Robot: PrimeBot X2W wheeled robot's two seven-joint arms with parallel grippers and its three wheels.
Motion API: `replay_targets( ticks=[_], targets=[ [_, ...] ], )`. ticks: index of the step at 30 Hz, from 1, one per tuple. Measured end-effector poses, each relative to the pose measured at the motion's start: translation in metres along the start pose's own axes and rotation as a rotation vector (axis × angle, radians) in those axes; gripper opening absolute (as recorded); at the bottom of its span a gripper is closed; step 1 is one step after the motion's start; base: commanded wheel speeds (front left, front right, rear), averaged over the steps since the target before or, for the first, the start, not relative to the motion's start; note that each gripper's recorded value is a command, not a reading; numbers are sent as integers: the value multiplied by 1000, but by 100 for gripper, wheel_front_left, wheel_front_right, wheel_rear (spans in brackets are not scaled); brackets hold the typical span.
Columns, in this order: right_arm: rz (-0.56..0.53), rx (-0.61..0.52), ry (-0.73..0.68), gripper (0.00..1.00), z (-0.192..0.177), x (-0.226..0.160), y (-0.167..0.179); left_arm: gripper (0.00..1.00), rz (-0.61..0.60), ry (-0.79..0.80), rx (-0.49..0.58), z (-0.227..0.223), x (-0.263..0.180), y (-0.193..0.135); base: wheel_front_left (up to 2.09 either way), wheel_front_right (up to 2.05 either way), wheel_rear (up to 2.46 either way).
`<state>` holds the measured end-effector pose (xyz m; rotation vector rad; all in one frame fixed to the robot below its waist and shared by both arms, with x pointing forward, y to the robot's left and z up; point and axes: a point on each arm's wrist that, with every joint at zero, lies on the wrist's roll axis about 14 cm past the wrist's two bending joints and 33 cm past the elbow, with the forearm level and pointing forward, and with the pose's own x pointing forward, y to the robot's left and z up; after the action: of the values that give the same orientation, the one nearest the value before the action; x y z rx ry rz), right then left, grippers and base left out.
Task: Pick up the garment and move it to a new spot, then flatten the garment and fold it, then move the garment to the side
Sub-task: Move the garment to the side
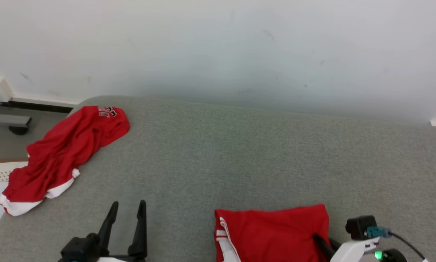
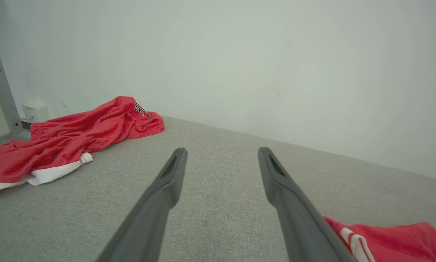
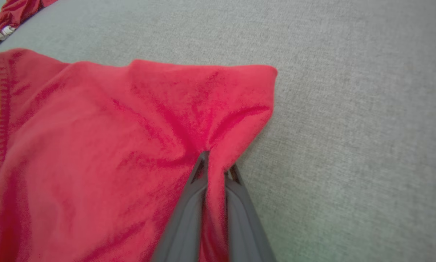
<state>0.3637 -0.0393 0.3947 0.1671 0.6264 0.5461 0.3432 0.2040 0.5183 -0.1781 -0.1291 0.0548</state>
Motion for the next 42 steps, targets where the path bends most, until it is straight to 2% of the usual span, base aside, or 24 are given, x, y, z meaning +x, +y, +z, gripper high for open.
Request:
replay_targets(
  ticks=[8,15,25,34,38,42],
  targets=[
    [-51,-60,-116,0,56,-7,-29,100,-78,-14,-7,3,13,-26,0,0,0],
    [-149,-52,-219,0,91,-27,-68,100,-229,-2,-26,-3,28,-76,0,0,0],
    [-342,31,-309,0,89,-85,-131,100,-424,13,-70,-12,46,-149,0,0,0],
    [-492,111,-364,0,73,-140,-169,100,-588,52,-98,-27,48,-207,0,0,0],
    [-522,139,-381,0,70,-144,-180,100,-623,64,-99,-35,52,-218,0,0,0],
    [-549,139,-404,0,85,-139,-197,100,-638,88,-90,-49,60,-221,0,0,0]
  ],
)
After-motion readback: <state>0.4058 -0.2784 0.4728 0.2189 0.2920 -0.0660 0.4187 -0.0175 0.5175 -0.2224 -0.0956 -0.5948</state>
